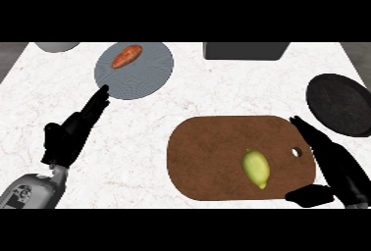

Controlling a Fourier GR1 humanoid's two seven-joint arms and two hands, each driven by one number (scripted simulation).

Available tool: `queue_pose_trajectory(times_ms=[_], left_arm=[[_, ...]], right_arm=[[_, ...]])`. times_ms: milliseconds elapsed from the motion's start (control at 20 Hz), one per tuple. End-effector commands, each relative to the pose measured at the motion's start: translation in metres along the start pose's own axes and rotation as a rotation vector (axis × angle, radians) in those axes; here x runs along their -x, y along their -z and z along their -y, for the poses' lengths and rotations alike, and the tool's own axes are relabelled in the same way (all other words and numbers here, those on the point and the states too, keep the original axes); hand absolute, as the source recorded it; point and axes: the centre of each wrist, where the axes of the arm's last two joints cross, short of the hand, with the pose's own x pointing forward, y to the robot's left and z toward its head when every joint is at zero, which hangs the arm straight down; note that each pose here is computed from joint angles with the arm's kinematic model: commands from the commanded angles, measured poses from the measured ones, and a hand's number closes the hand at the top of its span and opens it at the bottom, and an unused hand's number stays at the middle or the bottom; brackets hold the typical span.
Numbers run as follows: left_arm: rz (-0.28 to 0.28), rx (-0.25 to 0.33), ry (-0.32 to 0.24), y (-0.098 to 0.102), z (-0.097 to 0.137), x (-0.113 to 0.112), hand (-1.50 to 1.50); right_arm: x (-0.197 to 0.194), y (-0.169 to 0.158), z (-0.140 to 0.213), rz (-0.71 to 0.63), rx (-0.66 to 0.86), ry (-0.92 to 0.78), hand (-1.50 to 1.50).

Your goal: Pick the lemon from the cutting board and place it in the pan

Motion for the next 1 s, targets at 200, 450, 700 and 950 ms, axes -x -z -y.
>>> queue_pose_trajectory(times_ms=[200, 450, 700, 950], left_arm=[[0.006, 0.008, -0.020, -0.009, 0.010, 0.004, 0.00], [-0.001, -0.014, -0.017, -0.008, -0.004, 0.014, 0.00], [0.000, -0.019, -0.012, 0.001, 0.003, 0.007, 0.00], [-0.007, -0.029, -0.010, -0.001, -0.012, 0.008, 0.00]], right_arm=[[-0.086, -0.005, 0.011, -0.112, -0.202, -0.137, -1.50], [-0.108, -0.009, -0.028, -0.157, -0.179, -0.167, -1.50], [-0.116, -0.004, -0.018, -0.205, -0.153, -0.212, -1.50], [-0.100, -0.003, -0.049, -0.201, -0.170, -0.210, -1.50]])
